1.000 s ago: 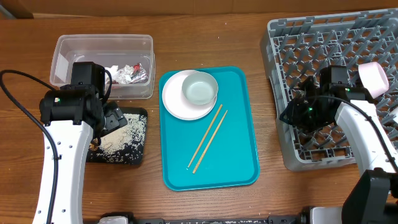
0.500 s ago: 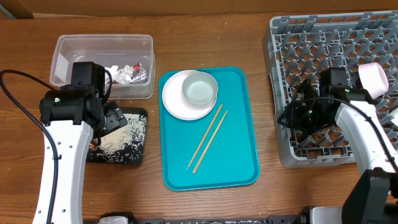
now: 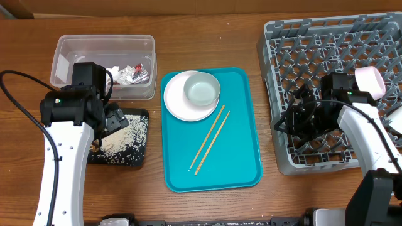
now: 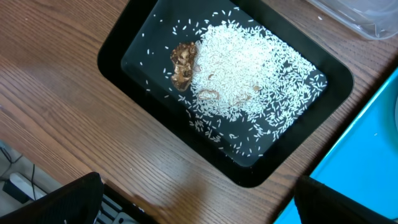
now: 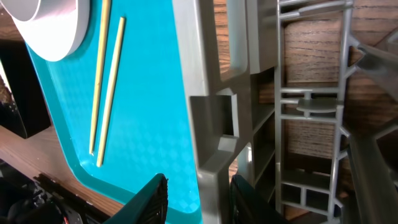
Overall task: Sort waste into correct bins and load items into the dishwasher
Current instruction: 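Set the pink bowl upright in the rack and release it, then reach the right gripper to the small white bowl on the plate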
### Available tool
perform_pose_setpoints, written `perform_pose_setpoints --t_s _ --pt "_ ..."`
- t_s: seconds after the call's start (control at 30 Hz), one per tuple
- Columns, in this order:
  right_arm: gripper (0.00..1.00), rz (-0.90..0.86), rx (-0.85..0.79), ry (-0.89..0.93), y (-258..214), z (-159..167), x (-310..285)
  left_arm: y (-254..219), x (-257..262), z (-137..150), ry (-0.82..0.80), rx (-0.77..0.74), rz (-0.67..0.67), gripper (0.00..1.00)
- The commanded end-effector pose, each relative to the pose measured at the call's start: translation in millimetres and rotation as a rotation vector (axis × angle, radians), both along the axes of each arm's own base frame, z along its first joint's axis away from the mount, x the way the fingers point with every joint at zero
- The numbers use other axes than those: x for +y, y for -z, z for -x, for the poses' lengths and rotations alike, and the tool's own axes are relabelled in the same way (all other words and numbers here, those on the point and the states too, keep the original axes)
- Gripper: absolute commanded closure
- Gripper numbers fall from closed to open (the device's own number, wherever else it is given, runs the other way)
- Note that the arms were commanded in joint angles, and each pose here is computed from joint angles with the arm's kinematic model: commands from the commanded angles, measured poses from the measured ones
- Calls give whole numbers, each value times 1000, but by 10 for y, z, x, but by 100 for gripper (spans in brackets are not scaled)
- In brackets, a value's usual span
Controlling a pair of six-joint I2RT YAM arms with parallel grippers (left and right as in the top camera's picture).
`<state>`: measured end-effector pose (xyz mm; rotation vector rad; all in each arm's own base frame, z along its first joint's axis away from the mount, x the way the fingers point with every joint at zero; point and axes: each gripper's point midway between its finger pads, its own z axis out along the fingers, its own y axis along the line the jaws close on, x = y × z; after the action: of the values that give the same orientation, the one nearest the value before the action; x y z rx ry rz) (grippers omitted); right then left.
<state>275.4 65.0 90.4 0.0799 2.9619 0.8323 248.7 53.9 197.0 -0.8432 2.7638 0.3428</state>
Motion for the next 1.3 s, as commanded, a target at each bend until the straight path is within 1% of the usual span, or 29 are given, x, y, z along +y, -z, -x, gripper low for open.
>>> perform_pose_setpoints --t_s 0.0,0.33,0.47,0.53,0.7,0.8,0.93,1.0,1.1,1.27 --pt "65 -100 -2 -19 -105 53 168 -10 7 2 -9 -7 2 1" --pt "64 -101 5 -19 -104 67 168 -10 12 3 -11 -6 2 0" --pt "50 -98 -6 -19 -104 44 165 -10 12 3 -11 -7 2 0" --pt "46 -77 -7 -11 -91 26 133 -10 12 3 -11 -7 2 0" --pt "42 83 1 41 -108 -66 -114 -10 12 3 -11 -7 2 0" --pt "42 125 -53 47 -315 -225 -188 -10 12 3 -11 -7 2 0" --pt "42 160 -167 82 -703 -528 -263 -10 9 2 -10 -7 2 0" --pt "40 162 -236 82 -889 -671 -257 -10 9 2 -10 -7 2 0" --pt "32 123 -335 47 -1086 -842 -95 -10 9 2 -10 -7 2 0" --pt "32 93 -438 -77 -1116 -979 397 -10 10 2 -11 -7 2 0"
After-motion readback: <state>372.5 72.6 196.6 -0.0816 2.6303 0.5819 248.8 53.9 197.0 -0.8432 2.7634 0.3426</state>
